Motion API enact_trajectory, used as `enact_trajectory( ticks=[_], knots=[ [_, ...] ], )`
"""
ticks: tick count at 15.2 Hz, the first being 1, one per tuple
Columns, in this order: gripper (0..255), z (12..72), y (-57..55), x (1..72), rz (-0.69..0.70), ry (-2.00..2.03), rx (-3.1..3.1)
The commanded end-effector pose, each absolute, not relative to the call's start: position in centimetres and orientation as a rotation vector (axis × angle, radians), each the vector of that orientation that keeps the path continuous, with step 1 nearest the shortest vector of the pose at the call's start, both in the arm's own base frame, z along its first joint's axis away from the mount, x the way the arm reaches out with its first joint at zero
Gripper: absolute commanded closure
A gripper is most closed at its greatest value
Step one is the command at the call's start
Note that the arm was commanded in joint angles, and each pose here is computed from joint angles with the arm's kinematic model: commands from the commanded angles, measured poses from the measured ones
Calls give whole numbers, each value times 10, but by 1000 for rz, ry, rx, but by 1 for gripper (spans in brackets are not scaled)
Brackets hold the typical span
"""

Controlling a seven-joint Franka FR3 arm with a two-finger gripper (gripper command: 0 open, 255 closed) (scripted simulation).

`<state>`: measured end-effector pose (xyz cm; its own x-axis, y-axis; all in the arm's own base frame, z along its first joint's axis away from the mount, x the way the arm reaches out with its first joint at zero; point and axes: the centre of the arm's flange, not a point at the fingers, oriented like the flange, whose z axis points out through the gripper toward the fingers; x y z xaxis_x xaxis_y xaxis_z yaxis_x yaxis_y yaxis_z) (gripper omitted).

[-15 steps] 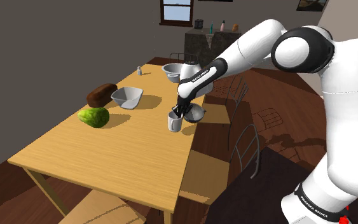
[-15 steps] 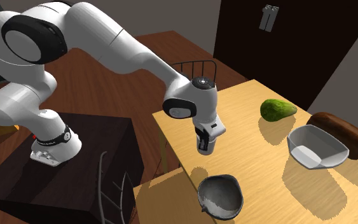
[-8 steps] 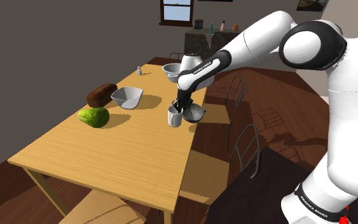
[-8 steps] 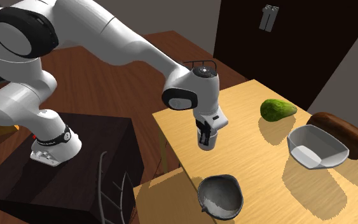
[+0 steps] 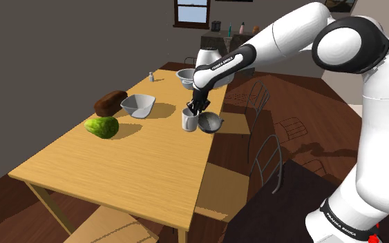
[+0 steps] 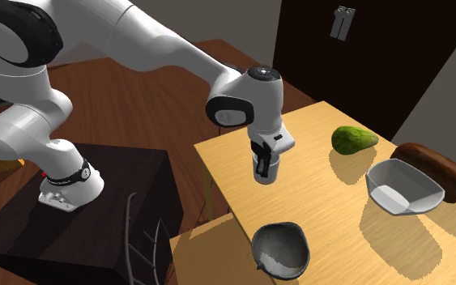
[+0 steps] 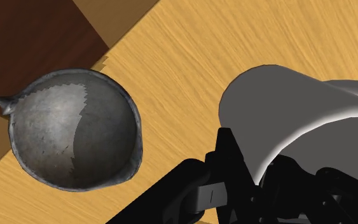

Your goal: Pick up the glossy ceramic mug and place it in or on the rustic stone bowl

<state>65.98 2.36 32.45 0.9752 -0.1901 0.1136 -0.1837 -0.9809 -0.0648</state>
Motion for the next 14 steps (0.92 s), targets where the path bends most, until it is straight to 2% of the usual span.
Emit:
enact_trajectory(
  ticks=[1,4,14],
  knots=[
    [255,335,23,659,-185,291,-3068],
    [255,348,23,659,-185,291,-3068],
    [255,363,-104,690,-185,291,-3068]
  ],
)
